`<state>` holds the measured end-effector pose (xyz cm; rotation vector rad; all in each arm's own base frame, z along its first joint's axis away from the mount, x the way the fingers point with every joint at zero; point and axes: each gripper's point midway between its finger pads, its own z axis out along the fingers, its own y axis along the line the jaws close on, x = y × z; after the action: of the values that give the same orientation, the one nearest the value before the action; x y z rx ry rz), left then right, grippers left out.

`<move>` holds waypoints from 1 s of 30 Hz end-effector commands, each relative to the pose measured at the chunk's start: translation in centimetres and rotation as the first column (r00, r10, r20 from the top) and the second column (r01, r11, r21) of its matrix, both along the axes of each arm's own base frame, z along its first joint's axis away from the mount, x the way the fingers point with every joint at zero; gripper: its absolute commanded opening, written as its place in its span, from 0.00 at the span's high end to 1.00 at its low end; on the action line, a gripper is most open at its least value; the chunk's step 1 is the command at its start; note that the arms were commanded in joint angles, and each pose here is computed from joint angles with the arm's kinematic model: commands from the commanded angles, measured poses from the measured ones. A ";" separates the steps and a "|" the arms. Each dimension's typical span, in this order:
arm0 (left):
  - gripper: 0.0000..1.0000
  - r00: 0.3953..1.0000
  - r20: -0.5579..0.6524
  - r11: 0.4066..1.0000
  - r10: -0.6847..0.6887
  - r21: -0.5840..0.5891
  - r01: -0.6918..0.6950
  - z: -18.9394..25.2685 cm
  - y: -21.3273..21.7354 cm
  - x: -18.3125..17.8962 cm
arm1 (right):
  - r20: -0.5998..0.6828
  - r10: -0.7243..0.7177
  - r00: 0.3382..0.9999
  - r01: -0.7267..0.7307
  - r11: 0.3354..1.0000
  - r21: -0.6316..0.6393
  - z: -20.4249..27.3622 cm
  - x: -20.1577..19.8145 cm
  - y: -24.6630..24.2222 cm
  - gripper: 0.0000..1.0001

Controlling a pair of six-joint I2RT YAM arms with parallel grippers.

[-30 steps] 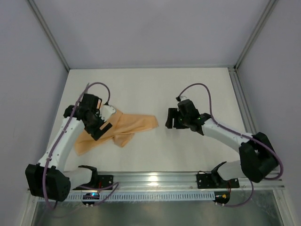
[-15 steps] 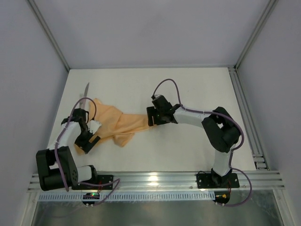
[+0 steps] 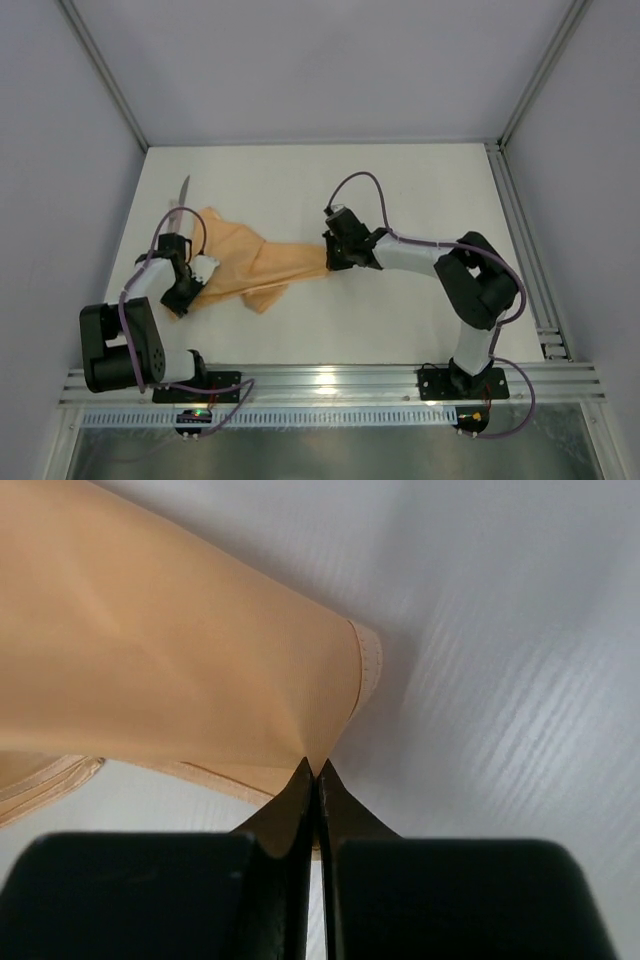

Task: Fold the napkin into a case and place the utensils inside
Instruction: Pick up the crumpled napkin from the center of the board, then turn over the crumpled napkin at the center of the board.

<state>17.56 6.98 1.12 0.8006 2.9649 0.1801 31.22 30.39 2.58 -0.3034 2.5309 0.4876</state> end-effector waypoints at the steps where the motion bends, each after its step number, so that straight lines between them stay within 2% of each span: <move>1: 1.00 0.976 0.215 0.999 0.021 -0.041 -0.013 1.1 -0.5 4.3 | 0.158 -0.031 0.987 0.020 0.997 0.070 6.8 0.9 -0.5 0.97; 5: 1.00 0.940 0.340 0.999 0.032 -0.039 -0.020 4.2 -0.5 5.6 | 0.240 -0.030 0.970 0.000 0.992 0.125 11.8 0.0 -1.4 0.97; 10: 1.00 0.873 0.488 0.999 0.019 -0.052 0.008 10.9 -1.3 6.1 | 0.331 -0.023 0.943 -0.033 0.986 0.163 18.0 -1.7 -3.2 0.97; 11: 1.00 0.847 0.532 0.999 0.008 -0.037 0.014 12.7 -1.2 5.9 | 0.373 -0.029 0.927 -0.047 0.980 0.193 20.7 -2.2 -3.6 0.97; 13: 1.00 0.806 0.592 1.000 -0.006 -0.018 0.021 16.0 -1.2 5.9 | 0.389 -0.019 0.921 -0.058 0.981 0.184 22.5 -3.3 -4.5 0.97; 17: 1.00 0.727 0.686 0.999 -0.020 -0.008 0.036 21.8 -1.9 3.7 | 0.500 0.012 0.866 -0.136 0.968 0.212 29.9 -6.5 -6.1 0.97; 18: 1.00 0.708 0.706 0.999 -0.022 -0.009 0.040 22.9 -2.1 3.3 | 0.490 0.034 0.871 -0.150 0.968 0.200 30.4 -7.7 -6.8 0.97; 19: 1.00 0.683 0.730 0.999 -0.022 -0.004 0.036 24.3 -2.2 2.9 | 0.515 0.041 0.856 -0.176 0.960 0.217 32.2 -9.3 -7.5 0.97; 20: 1.00 0.633 0.774 0.999 -0.027 0.007 0.034 26.8 -2.3 2.4 | 0.541 0.036 0.841 -0.195 0.951 0.240 34.4 -10.3 -8.1 0.97; 22: 1.00 0.575 0.818 0.999 -0.031 0.018 0.029 29.6 -2.5 0.7 | 0.544 0.054 0.837 -0.227 0.940 0.256 36.1 -13.3 -10.0 0.97; 23: 1.00 0.505 0.862 0.999 -0.041 0.033 0.025 32.8 -2.7 -0.3 | 0.564 0.042 0.825 -0.243 0.927 0.286 38.0 -14.5 -10.9 0.97; 25: 1.00 0.452 0.891 0.999 -0.043 0.035 0.025 35.3 -3.2 -2.3 | 0.564 0.064 0.823 -0.288 0.904 0.317 39.1 -17.0 -12.3 0.97; 26: 1.00 0.424 0.905 0.999 -0.033 0.026 0.022 36.6 -3.4 -3.0 | 0.603 0.031 0.797 -0.306 0.882 0.359 41.4 -18.6 -14.0 0.97; 27: 1.00 0.349 0.936 0.999 -0.039 0.032 0.025 39.6 -3.8 -4.3 | 0.598 0.021 0.801 -0.299 0.880 0.370 41.7 -19.5 -15.1 0.97; 29: 1.00 0.319 0.948 0.999 -0.014 0.000 0.045 41.2 -4.6 -5.4 | 0.635 -0.041 0.771 -0.294 0.863 0.412 44.4 -21.2 -17.8 0.97; 30: 1.00 0.256 0.966 0.999 -0.013 0.000 0.053 43.4 -5.0 -6.6 | 0.623 -0.048 0.780 -0.271 0.872 0.407 44.1 -21.7 -18.8 0.97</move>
<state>13.25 0.13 43.57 0.5588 1.6438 0.3486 11.92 17.32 46.25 -0.4399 1.6662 0.9691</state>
